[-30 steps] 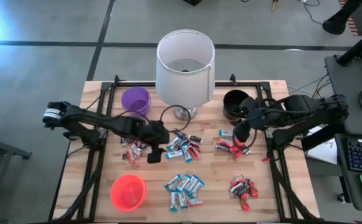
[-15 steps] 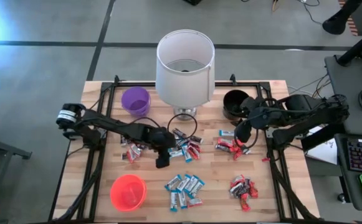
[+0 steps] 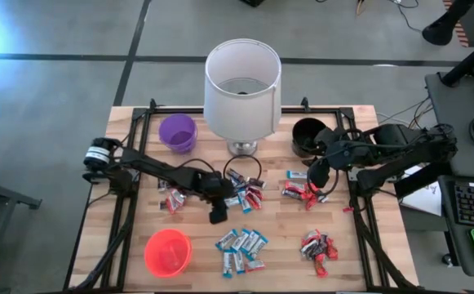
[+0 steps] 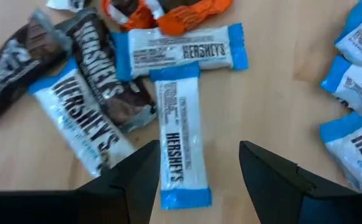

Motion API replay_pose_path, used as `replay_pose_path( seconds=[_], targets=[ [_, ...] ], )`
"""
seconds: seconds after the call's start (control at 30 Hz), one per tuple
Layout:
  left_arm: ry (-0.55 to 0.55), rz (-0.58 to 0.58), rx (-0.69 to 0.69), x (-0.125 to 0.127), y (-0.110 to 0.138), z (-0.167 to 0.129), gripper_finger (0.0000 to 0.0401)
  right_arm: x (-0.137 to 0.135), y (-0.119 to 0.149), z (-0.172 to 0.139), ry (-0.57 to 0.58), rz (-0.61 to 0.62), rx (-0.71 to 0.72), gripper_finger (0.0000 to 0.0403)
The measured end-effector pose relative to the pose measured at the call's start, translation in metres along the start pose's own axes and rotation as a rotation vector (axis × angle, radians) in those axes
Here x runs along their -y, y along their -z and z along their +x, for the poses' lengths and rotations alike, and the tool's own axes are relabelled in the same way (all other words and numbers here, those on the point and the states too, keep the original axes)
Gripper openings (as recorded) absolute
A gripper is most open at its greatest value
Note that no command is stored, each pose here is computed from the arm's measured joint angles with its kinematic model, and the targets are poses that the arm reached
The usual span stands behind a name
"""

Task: Organize candy in baskets
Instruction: Put the white chocolate bar into the orange bucket

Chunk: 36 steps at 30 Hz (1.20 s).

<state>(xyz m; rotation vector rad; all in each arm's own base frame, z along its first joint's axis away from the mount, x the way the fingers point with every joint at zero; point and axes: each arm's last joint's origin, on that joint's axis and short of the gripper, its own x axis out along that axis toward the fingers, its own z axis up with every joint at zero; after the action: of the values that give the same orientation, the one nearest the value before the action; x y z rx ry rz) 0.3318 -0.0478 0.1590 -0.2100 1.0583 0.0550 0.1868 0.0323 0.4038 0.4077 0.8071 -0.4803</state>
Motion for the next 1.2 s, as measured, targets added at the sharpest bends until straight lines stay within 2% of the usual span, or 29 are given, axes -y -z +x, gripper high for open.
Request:
replay_pose_path(
  seconds=[0.23,0.5,0.67,0.97,1.2],
  targets=[
    [0.002,0.012,0.004,0.001,0.001,0.018,0.0197,0.000,0.000,0.000,0.002,-0.002,-0.003,0.0189],
    [-0.058,-0.006,-0.006,-0.002,0.005,0.026,0.0174,0.000,0.000,0.000,0.000,-0.003,-0.006,0.0189],
    [-0.059,-0.007,-0.009,-0.002,0.005,0.026,0.0132,0.000,0.000,0.000,0.001,-0.006,-0.007,0.0189],
    [-0.080,-0.009,0.000,-0.003,0.006,0.026,0.0017,0.001,0.001,0.000,0.009,-0.011,-0.015,0.0189],
    [-0.069,-0.001,-0.004,-0.003,0.006,0.026,0.0003,0.001,0.001,0.000,0.009,-0.011,-0.015,0.0189]
  ],
)
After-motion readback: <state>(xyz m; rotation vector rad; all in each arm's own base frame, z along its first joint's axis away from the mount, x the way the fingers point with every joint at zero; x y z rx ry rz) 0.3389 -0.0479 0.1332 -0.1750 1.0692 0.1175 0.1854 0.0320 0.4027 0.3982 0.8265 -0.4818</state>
